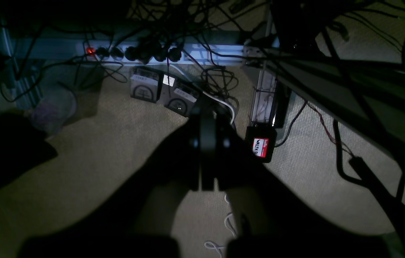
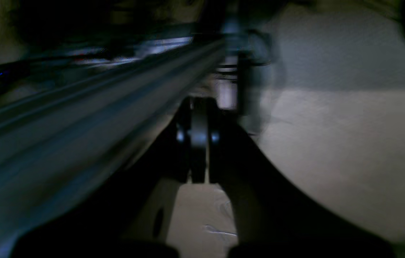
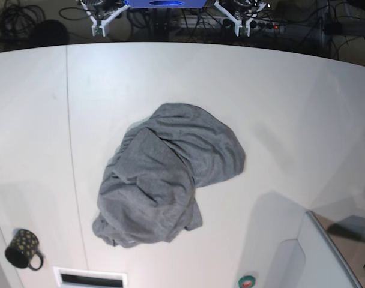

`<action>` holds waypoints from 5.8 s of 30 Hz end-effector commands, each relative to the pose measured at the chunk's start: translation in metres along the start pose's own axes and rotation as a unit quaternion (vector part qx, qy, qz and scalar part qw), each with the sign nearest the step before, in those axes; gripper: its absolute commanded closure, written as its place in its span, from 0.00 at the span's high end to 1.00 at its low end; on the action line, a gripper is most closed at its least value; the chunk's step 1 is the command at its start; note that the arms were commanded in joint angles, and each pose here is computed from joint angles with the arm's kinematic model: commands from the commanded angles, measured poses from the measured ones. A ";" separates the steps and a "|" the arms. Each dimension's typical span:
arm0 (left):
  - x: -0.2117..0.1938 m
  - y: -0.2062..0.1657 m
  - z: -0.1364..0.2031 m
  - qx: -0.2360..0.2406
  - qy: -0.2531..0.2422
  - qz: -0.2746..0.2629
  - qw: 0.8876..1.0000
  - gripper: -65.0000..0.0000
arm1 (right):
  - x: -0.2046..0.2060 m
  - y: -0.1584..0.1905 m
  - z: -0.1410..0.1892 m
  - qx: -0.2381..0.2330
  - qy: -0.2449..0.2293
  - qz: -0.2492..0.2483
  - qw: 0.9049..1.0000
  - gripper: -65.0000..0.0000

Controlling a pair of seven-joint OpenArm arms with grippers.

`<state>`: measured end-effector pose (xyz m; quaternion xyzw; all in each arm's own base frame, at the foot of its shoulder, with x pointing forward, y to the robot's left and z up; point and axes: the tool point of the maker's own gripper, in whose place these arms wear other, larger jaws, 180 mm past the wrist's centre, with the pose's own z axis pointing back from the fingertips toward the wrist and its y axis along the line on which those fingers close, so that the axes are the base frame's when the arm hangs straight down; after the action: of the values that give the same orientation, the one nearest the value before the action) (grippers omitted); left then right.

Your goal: Layout the t-shirt on the table in an organized manner, then fold the t-shirt properly

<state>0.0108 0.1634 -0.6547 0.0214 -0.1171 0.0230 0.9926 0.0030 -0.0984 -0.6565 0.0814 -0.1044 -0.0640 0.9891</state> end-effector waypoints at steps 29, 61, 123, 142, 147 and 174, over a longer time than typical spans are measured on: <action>-0.012 0.000 0.003 0.001 0.009 -0.003 1.000 0.05 | -0.020 -0.009 0.004 -0.018 0.025 0.003 1.000 0.03; -0.029 0.066 0.048 0.035 -0.047 -0.048 0.997 0.00 | -0.042 -0.086 0.053 -0.113 0.001 -0.071 0.991 0.00; 0.250 0.080 0.164 0.067 -0.363 -0.021 0.929 0.00 | 0.382 0.125 0.140 0.207 -0.238 0.119 0.942 0.13; 0.334 -0.004 0.165 -0.016 -0.426 -0.031 0.904 0.00 | 0.423 0.108 0.245 0.125 -0.338 0.195 0.912 0.01; 0.362 -0.057 0.157 -0.062 -0.431 -0.039 0.899 0.00 | 0.428 0.109 0.262 0.115 -0.356 0.203 0.905 0.01; 0.336 -0.014 0.083 -0.018 -0.333 -0.055 0.941 0.00 | 0.370 -0.060 0.306 -0.070 -0.335 0.084 0.936 0.01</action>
<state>0.3246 0.1522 -0.4913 0.0076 -0.4548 -0.0429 0.8895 0.2806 -0.2545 -0.3140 -0.0191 -0.4038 -0.0190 0.9144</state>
